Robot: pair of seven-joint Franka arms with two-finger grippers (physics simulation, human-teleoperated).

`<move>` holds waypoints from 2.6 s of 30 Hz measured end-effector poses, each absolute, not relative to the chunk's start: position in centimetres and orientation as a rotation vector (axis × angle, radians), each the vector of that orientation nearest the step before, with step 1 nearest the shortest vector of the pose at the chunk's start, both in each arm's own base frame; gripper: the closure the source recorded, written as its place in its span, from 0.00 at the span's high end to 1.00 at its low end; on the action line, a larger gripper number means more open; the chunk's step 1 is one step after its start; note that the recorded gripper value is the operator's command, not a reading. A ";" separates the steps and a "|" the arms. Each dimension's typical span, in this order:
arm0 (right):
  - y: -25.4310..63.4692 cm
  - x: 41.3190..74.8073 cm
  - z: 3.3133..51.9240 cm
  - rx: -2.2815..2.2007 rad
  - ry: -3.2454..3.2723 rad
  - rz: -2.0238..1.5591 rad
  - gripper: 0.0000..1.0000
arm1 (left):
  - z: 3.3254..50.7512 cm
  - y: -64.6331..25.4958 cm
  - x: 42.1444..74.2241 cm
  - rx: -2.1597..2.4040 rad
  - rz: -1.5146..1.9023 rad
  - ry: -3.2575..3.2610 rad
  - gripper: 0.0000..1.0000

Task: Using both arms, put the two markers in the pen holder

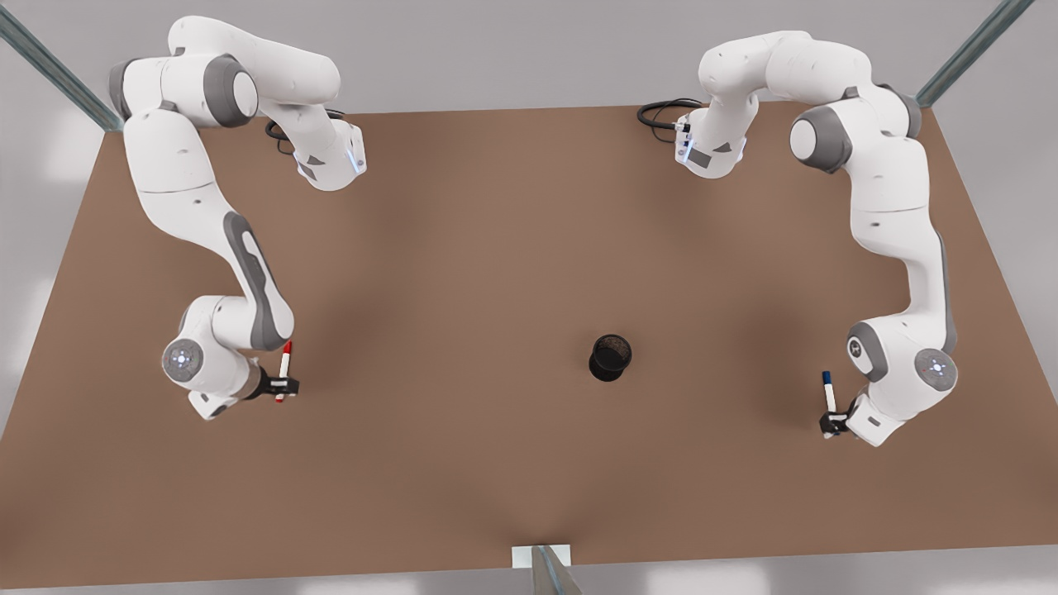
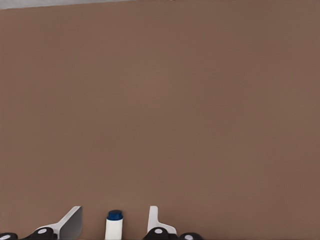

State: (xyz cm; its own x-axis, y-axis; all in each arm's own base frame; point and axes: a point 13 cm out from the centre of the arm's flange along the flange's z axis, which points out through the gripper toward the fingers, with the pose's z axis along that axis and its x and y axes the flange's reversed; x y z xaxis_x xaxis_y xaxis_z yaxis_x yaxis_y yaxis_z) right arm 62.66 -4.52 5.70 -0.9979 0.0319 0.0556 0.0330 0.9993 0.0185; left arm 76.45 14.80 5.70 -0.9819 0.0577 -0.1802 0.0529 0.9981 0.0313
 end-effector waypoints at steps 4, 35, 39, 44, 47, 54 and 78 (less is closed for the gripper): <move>-4.6 62.7 5.5 -0.048 -3.117 -0.028 0.60 | 5.3 14.9 76.6 0.105 0.045 2.949 0.57; -4.6 63.6 5.3 0.039 -3.188 -0.031 0.21 | 10.9 12.1 78.3 0.214 0.105 2.934 0.21; -3.2 65.3 8.8 0.086 -3.240 -0.034 0.21 | 14.2 9.8 78.1 0.241 0.129 2.971 0.21; 0.6 68.5 15.8 0.187 -3.336 -0.067 0.21 | 20.0 6.0 77.2 0.268 0.129 3.006 0.21; 3.5 70.4 20.8 0.260 -3.398 -0.096 0.21 | 25.2 -1.9 76.2 0.365 0.109 3.002 0.21; 14.5 73.4 33.5 0.523 -3.511 -0.244 0.21 | 30.8 -29.4 66.8 0.587 -0.038 3.036 0.21; 50.7 73.5 47.5 1.032 -3.707 -1.383 0.21 | 24.1 -34.4 64.5 -0.130 -0.045 3.177 0.21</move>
